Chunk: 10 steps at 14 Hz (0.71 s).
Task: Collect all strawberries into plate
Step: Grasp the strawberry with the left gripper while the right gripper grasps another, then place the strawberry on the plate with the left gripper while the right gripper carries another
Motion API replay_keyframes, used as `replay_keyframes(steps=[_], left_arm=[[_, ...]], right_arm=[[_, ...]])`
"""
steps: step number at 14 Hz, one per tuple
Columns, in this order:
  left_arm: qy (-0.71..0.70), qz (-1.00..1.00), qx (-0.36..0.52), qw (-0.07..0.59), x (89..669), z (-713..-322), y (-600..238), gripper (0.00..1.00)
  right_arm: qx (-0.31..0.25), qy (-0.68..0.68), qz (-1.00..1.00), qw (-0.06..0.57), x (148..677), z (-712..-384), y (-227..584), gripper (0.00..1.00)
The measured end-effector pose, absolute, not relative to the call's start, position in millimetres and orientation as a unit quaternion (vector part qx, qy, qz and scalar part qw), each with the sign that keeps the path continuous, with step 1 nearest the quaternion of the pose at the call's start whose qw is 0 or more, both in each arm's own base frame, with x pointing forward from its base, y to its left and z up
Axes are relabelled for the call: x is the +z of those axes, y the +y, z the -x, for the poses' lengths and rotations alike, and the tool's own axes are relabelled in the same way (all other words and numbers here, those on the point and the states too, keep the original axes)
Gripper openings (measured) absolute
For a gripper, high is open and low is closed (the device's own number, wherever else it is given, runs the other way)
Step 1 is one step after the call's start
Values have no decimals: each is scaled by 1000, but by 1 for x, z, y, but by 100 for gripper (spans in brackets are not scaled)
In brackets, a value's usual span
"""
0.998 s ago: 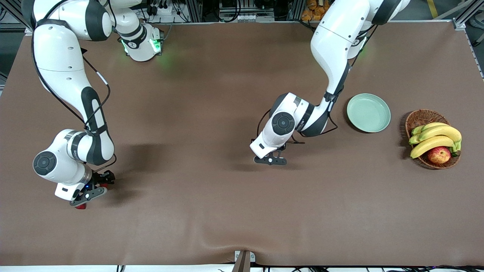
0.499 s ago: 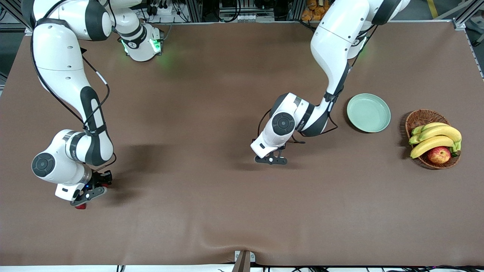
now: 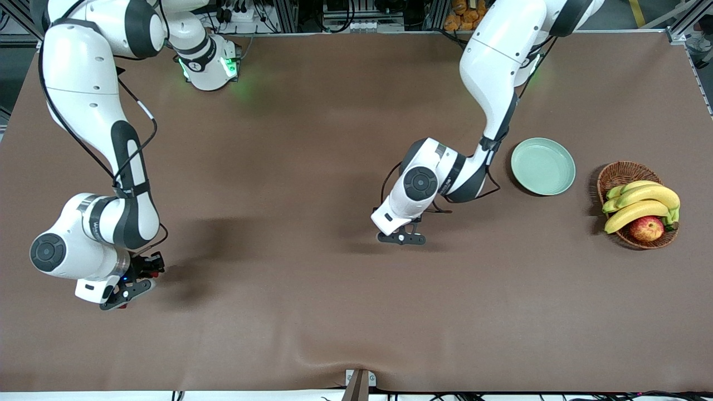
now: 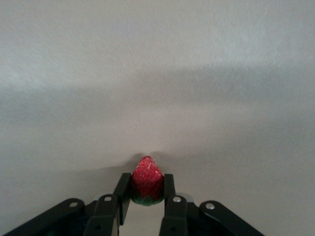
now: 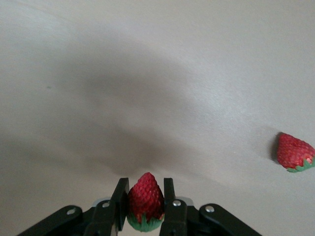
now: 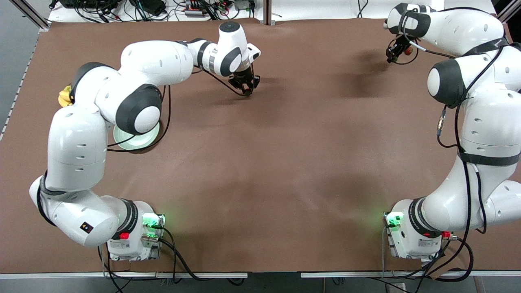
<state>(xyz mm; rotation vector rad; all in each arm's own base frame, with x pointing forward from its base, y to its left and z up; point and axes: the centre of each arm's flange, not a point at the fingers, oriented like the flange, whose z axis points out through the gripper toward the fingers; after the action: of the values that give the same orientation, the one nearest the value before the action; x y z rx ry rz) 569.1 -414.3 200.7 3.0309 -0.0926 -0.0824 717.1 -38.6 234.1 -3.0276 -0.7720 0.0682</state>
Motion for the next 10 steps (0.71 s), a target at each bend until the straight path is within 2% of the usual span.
replay_keyframes(steps=[6,10], left_arm=[[-16,-999,-32,39,267,-589,-369,31],[-8,-999,-23,21,298,-586,-317,31]], right_arm=[[14,-274,961,22,272,-717,6,33],[-1,-281,958,65,276,-715,60,33]])
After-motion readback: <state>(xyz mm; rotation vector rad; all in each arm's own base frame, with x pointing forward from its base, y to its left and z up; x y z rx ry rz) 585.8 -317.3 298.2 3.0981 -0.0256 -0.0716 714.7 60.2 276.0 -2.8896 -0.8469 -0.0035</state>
